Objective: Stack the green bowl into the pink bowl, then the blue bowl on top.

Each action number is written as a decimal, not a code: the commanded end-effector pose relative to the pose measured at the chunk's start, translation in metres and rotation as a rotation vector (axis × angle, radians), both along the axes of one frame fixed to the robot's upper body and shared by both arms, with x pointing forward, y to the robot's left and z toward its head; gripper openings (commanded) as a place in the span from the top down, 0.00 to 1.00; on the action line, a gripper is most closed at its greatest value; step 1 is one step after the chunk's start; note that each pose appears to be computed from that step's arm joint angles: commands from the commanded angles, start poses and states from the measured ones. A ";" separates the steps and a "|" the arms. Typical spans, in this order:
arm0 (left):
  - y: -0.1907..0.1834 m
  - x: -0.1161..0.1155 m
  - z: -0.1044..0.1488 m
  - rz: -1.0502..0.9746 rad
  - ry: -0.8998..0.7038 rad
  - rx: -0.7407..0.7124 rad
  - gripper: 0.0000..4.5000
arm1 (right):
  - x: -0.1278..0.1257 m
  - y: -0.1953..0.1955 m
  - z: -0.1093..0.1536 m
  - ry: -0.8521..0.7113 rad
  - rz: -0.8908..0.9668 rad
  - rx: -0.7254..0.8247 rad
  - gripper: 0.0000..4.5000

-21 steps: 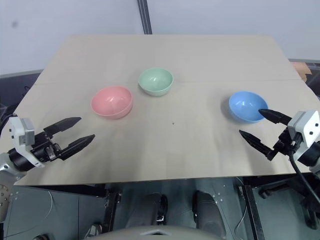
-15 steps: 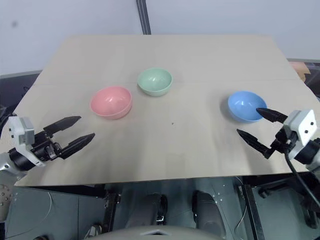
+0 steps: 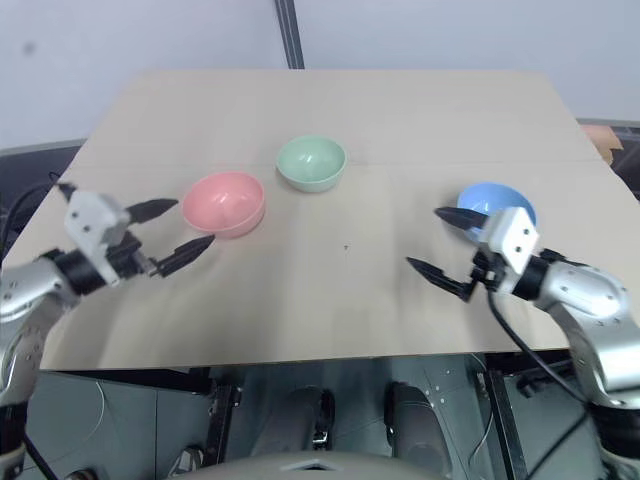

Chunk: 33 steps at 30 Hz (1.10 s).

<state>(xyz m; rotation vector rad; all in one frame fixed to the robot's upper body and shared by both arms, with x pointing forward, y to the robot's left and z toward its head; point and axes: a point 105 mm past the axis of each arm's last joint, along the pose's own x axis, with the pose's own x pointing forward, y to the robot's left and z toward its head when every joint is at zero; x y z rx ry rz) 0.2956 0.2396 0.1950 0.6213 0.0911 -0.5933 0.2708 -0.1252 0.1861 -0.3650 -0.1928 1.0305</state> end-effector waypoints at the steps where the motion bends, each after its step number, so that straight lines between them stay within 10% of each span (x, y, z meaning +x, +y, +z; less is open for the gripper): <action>1: -0.012 0.012 -0.006 -0.027 0.039 0.271 0.00 | 0.004 0.022 0.010 -0.070 0.053 0.013 0.01; 6: -0.027 0.019 -0.023 -0.123 0.133 0.454 0.06 | 0.004 0.034 0.013 -0.091 0.088 0.018 0.00; 17: -0.043 0.030 -0.026 -0.205 0.207 0.421 0.99 | 0.002 0.025 0.010 -0.113 0.006 0.016 0.00; 27: -0.110 -0.023 -0.013 -0.708 0.193 0.360 0.99 | 0.002 0.011 0.006 -0.111 -0.099 0.024 0.00; 33: -0.139 -0.007 -0.037 -0.839 0.160 0.439 0.99 | 0.002 0.007 0.005 -0.114 -0.133 0.022 0.00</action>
